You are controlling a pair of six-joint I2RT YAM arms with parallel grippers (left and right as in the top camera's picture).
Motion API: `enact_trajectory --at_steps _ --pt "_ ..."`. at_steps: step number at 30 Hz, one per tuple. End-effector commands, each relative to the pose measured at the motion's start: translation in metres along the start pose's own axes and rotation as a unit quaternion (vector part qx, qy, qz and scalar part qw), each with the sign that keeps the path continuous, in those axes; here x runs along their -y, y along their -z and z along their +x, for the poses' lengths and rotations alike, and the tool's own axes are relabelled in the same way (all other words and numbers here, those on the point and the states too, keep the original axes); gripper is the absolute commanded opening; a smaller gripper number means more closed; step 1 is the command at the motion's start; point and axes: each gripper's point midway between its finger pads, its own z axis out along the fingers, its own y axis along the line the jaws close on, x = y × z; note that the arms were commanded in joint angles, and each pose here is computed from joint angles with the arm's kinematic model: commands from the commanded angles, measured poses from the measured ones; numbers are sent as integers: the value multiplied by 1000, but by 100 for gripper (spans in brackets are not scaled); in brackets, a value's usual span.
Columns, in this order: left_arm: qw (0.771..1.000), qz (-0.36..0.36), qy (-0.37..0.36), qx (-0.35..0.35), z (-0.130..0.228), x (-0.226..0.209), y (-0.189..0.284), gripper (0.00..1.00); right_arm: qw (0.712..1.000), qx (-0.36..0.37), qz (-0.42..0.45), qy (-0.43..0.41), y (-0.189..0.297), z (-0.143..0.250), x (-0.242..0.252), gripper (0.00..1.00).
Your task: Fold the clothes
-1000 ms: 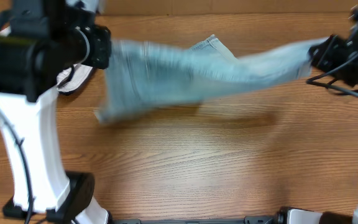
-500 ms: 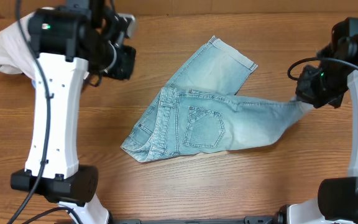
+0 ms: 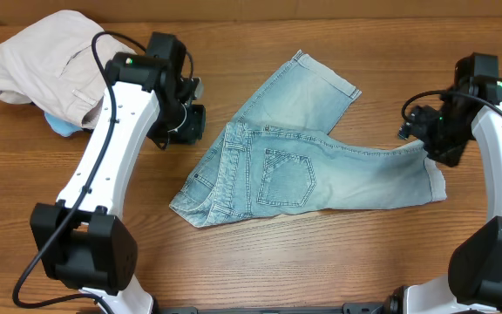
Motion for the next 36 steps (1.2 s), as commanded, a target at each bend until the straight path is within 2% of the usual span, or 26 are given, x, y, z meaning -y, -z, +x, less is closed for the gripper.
enact_trajectory --at_steps 1,3,7,13,16,20,22,26,29,32,34,36 --pt "997 70 -16 19 -3 18 -16 4 982 -23 -160 102 11 14 -57 79" --pt "997 69 -25 36 -8 18 -35 4 973 -27 -195 123 15 18 -68 75" --pt "998 31 -9 59 -18 -4 -68 4 972 -30 -198 122 16 20 -69 73" --pt "992 104 -25 69 -33 16 -102 4 972 -29 -199 122 16 19 -69 73" --pt "984 168 -41 50 -29 43 -119 4 972 -30 -199 121 16 20 -69 70" --pt "987 153 -55 -7 -6 56 -163 4 972 -31 -199 121 16 20 -69 69" --pt "983 171 -59 -39 9 67 -175 4 972 -31 -198 121 16 20 -69 68" --pt "964 238 -102 -61 16 95 -141 4 972 -32 -198 120 16 21 -69 68" --pt "943 290 -162 -36 13 123 -85 4 972 -32 -198 120 16 21 -69 68" --pt "911 337 -239 3 23 158 -32 4 972 -29 -199 121 16 19 -69 68" --pt "897 337 -286 10 41 177 -13 4 972 -26 -199 123 16 18 -69 68" --pt "895 317 -313 -9 62 185 -8 4 972 -25 -199 123 16 17 -70 68"
